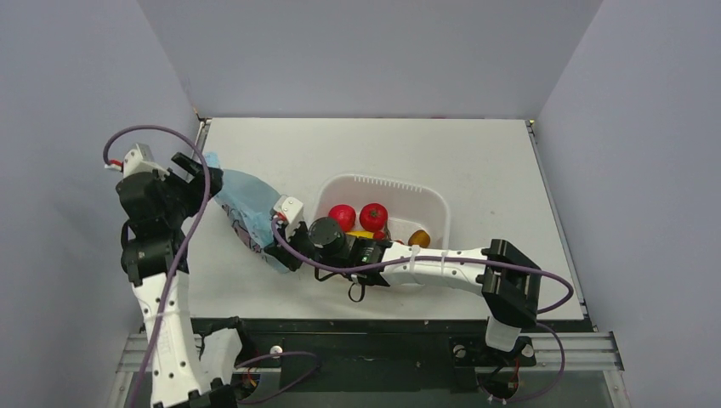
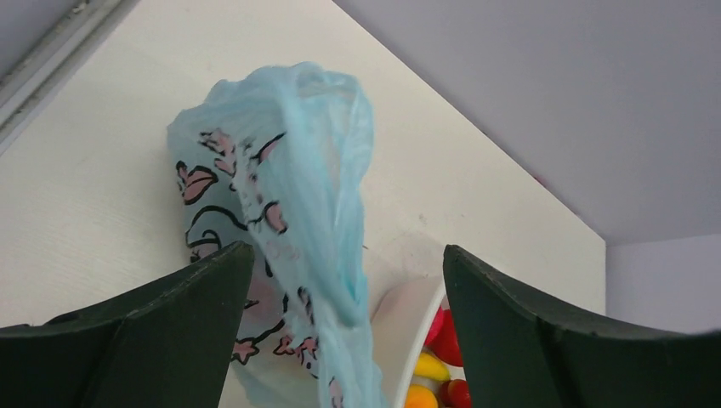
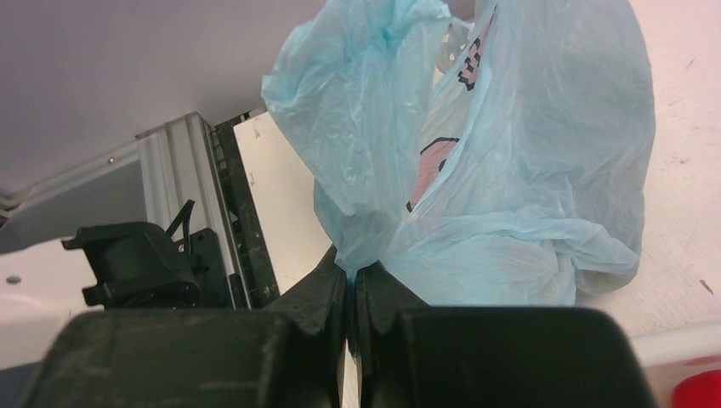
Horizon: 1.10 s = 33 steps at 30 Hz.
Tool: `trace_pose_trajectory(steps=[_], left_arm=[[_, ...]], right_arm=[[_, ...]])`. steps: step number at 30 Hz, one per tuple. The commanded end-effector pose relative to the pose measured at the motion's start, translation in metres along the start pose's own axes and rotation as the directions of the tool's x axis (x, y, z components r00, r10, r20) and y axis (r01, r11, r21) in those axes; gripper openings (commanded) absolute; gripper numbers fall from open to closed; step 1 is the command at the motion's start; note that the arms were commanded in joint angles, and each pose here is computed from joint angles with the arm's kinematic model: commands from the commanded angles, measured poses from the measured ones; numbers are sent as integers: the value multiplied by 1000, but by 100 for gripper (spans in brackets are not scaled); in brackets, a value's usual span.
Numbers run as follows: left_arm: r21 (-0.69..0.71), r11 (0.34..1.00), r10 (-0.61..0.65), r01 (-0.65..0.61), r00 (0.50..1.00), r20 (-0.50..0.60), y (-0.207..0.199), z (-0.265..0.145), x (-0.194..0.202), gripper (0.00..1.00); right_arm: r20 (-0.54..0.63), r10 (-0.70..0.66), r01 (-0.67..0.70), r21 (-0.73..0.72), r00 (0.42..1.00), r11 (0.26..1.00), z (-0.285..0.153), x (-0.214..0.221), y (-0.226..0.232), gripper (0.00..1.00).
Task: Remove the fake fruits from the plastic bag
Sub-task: Untie the plastic bag at the center of the board, then adjust the plastic bag at the center of the board.
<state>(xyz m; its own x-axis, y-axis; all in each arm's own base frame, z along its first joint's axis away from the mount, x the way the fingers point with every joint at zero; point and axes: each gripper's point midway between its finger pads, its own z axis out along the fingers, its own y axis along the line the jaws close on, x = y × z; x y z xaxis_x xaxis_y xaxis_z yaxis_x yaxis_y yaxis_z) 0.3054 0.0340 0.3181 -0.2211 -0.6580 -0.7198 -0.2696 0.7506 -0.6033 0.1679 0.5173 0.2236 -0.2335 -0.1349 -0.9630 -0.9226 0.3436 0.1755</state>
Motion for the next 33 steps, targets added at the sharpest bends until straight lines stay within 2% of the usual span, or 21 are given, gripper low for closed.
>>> trace_pose_trajectory(steps=[1,5,8,11,15,17,20,23,25,27,28,29,30,33], left_arm=[[-202,979,45,-28,996,82,44,-29,17,79],[-181,983,22,-10,998,62,49,-44,40,75],[-141,990,-16,16,1000,-5,53,-43,69,73],[-13,998,-66,65,994,-84,36,-36,91,65],[118,980,-134,159,972,-194,15,-23,111,63],[141,972,-152,188,960,-235,11,-19,117,63],[145,967,-165,209,950,-267,12,-15,125,54],[156,961,-181,229,945,-272,14,-12,130,50],[161,957,-189,242,938,-289,14,-9,135,41],[156,956,-188,246,931,-314,16,-7,140,28],[152,958,-182,242,927,-329,18,-6,144,18],[148,960,-179,239,925,-335,19,-6,145,14],[145,963,-170,229,927,-334,21,-5,146,8],[148,969,-143,200,934,-326,24,-8,149,0]], right_arm=[[90,43,-45,14,995,999,5,-39,-9,0],[93,60,-61,11,994,998,7,-40,-10,1],[91,69,-70,4,993,998,9,-39,-8,1],[88,75,-76,1,993,997,9,-39,-7,1],[79,77,-78,-2,994,997,7,-36,-6,1],[76,76,-76,-1,994,997,5,-34,-5,1],[73,74,-74,5,995,997,4,-33,-4,1],[75,72,-72,-1,995,997,2,-34,-1,1],[78,66,-66,-8,995,998,3,-35,3,1],[78,61,-60,-15,995,998,2,-37,7,1],[75,61,-60,-15,995,998,2,-38,8,4],[78,65,-64,-18,995,998,2,-41,9,7],[81,69,-68,-19,994,997,0,-44,9,15],[110,86,-85,-10,990,996,-12,-58,7,34]])
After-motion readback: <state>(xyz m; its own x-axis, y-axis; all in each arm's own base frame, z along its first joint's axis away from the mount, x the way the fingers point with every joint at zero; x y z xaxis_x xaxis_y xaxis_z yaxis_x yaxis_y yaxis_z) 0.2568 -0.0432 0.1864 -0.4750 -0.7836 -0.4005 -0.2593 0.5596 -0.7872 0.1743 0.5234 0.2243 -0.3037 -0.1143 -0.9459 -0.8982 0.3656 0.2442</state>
